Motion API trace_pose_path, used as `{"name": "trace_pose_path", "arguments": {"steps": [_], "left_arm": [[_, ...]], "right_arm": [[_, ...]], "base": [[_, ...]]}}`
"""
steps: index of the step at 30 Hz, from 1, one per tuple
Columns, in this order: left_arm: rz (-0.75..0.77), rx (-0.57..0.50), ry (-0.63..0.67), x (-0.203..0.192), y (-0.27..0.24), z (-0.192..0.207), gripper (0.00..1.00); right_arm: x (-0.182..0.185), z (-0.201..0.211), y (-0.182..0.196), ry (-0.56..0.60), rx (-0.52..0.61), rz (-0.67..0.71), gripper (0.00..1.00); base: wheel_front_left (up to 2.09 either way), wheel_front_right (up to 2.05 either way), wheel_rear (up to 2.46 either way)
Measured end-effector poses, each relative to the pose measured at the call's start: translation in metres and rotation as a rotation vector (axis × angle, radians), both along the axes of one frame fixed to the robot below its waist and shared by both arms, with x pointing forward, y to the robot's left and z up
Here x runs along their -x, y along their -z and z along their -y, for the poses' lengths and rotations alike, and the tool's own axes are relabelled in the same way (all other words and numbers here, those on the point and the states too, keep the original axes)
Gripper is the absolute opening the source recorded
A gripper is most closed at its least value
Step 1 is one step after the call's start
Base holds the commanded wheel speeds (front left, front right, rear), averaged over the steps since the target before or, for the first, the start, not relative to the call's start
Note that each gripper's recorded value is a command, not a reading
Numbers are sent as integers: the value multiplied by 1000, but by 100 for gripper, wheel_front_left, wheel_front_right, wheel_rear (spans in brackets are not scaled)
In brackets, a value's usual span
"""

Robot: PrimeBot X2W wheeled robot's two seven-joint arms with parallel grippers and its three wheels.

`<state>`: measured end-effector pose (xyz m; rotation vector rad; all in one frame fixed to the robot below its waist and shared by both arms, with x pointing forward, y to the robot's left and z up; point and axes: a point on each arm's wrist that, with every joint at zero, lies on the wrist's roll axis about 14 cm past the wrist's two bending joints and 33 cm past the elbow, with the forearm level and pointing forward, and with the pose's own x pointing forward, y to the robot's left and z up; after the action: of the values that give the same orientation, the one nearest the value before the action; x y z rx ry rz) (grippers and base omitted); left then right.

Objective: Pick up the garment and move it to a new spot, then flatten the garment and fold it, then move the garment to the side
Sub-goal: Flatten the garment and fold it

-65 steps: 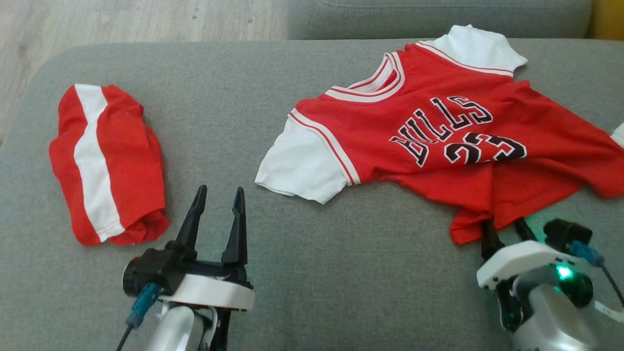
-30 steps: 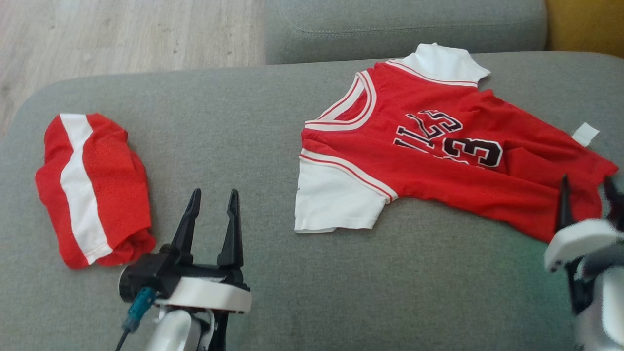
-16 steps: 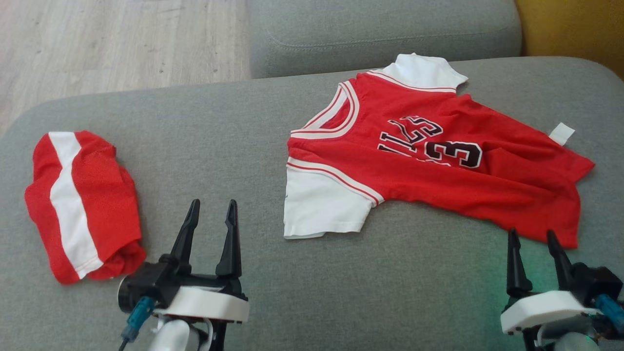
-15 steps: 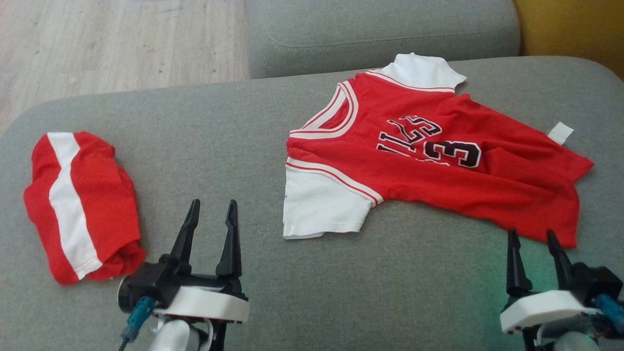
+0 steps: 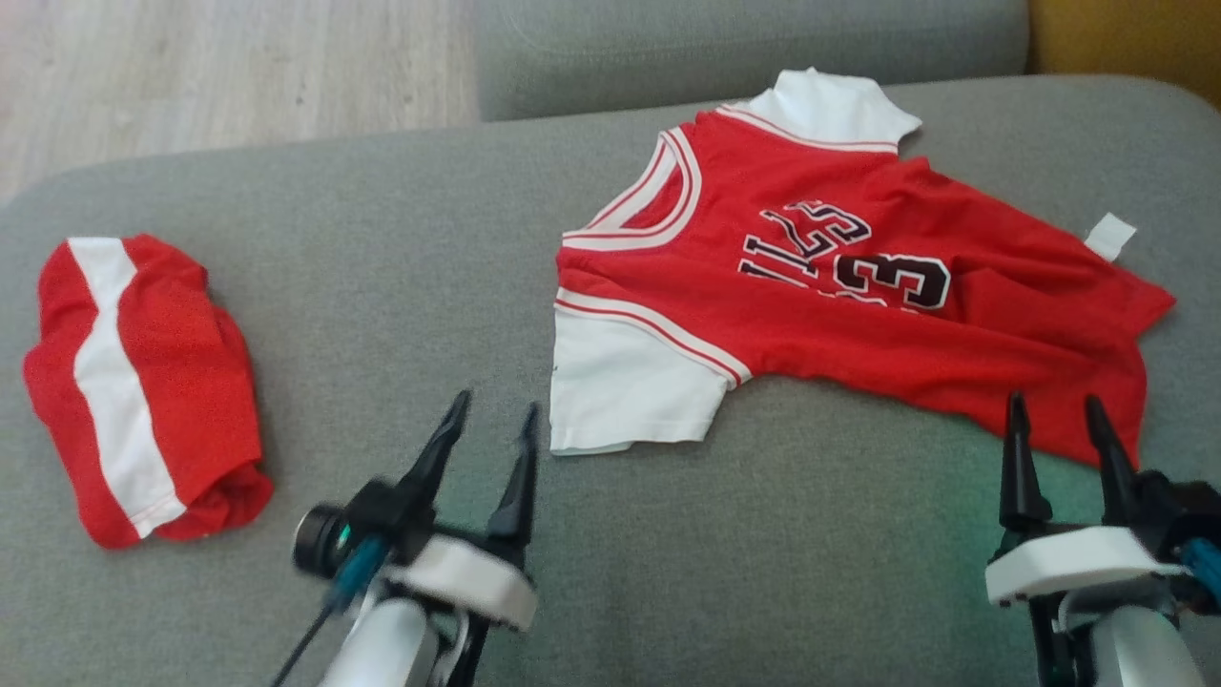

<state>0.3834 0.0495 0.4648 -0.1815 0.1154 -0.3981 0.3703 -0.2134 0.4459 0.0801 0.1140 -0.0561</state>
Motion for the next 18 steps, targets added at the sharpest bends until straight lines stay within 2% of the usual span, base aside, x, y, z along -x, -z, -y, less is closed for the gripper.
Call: {"name": "trace_pose_path", "arguments": {"steps": [8,13,18], "left_arm": [[-224,-170,85,-20,48,21,100],[-347,-221,123,-13,77,28,100],[-403,-253,134,-8,90,30,100]], "right_arm": [[-2,8,9,23,5,-26,100],[-3,14,10,42,5,-32,100],[-3,17,10,52,6,-31,100]], "base": [[0,0,0],[0,0,0],[0,0,0]]}}
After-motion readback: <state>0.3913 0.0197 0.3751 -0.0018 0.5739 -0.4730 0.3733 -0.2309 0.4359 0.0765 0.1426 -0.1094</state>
